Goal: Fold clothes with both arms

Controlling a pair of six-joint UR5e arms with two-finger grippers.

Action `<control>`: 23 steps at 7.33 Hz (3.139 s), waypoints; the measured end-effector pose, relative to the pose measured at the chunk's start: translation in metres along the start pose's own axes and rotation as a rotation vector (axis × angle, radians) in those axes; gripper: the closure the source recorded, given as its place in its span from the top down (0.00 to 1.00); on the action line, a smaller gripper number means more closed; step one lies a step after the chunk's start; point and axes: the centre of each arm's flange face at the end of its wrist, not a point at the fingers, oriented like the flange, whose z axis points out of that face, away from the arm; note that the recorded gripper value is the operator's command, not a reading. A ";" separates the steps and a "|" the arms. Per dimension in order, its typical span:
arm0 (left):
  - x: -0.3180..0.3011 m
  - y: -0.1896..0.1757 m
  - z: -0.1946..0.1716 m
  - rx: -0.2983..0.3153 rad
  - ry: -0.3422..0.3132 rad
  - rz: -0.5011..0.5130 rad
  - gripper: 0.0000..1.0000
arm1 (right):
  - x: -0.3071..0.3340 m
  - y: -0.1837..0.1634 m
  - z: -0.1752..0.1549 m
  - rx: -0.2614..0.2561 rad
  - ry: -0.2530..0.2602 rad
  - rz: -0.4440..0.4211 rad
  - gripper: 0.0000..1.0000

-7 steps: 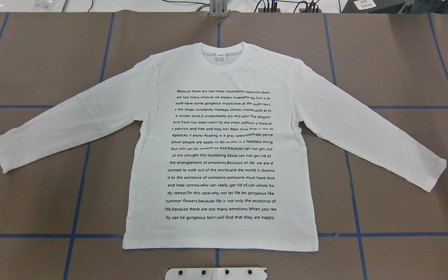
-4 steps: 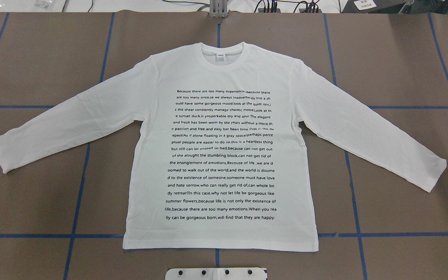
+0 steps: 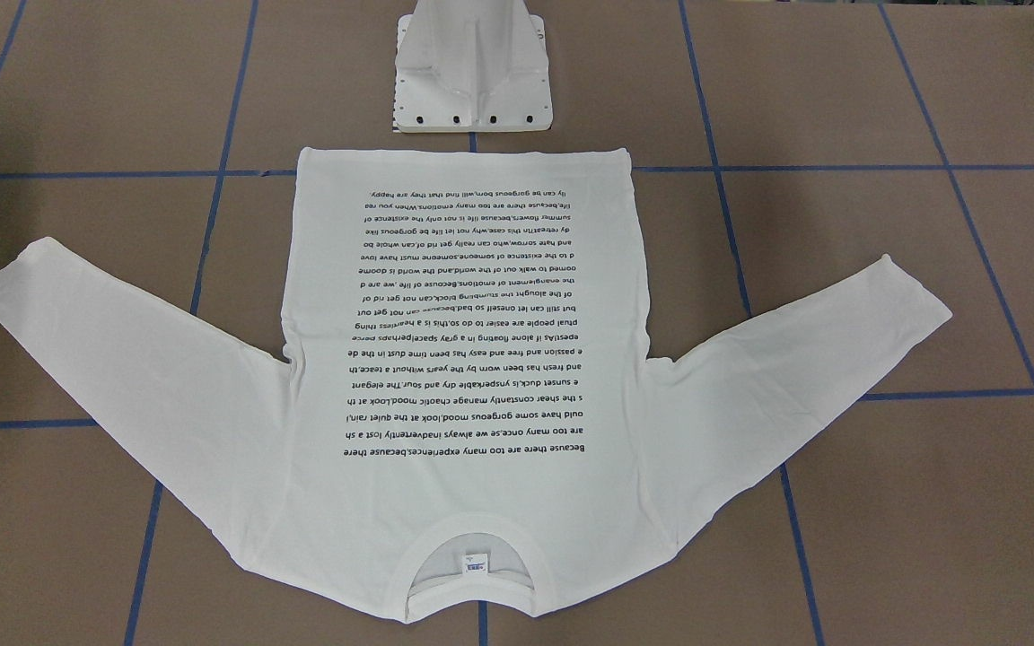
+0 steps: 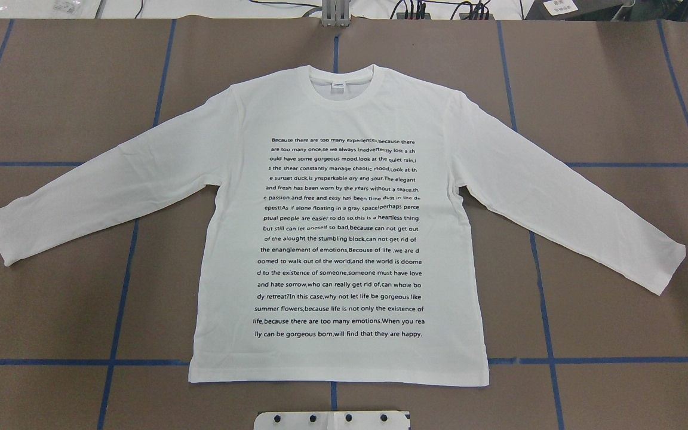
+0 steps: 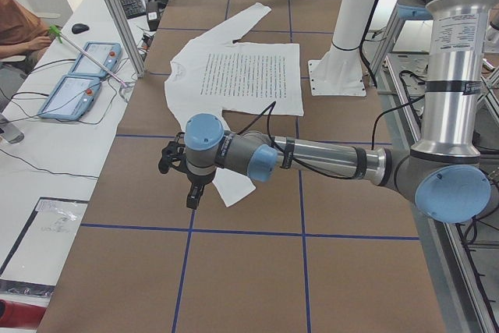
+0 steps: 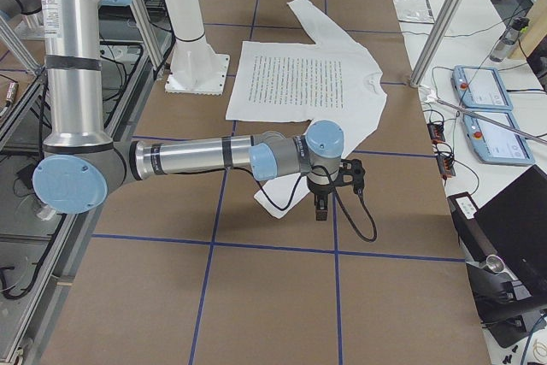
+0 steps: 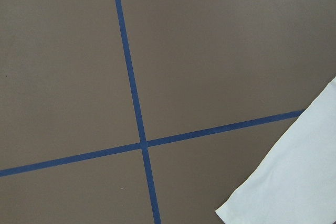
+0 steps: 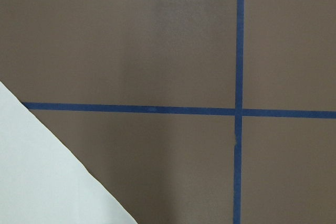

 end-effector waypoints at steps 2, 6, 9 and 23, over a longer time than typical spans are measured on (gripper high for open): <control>-0.001 0.002 0.001 -0.002 0.003 -0.003 1.00 | 0.001 0.006 0.008 -0.020 -0.014 0.030 1.00; 0.005 0.000 -0.003 0.006 0.017 0.008 1.00 | -0.010 0.041 0.039 -0.077 -0.029 0.149 0.94; 0.015 -0.002 -0.008 0.023 0.060 0.030 1.00 | -0.034 0.078 0.083 -0.036 -0.053 0.247 0.92; 0.020 -0.007 -0.011 0.048 0.066 0.059 1.00 | -0.028 0.111 0.174 -0.104 -0.001 0.477 0.00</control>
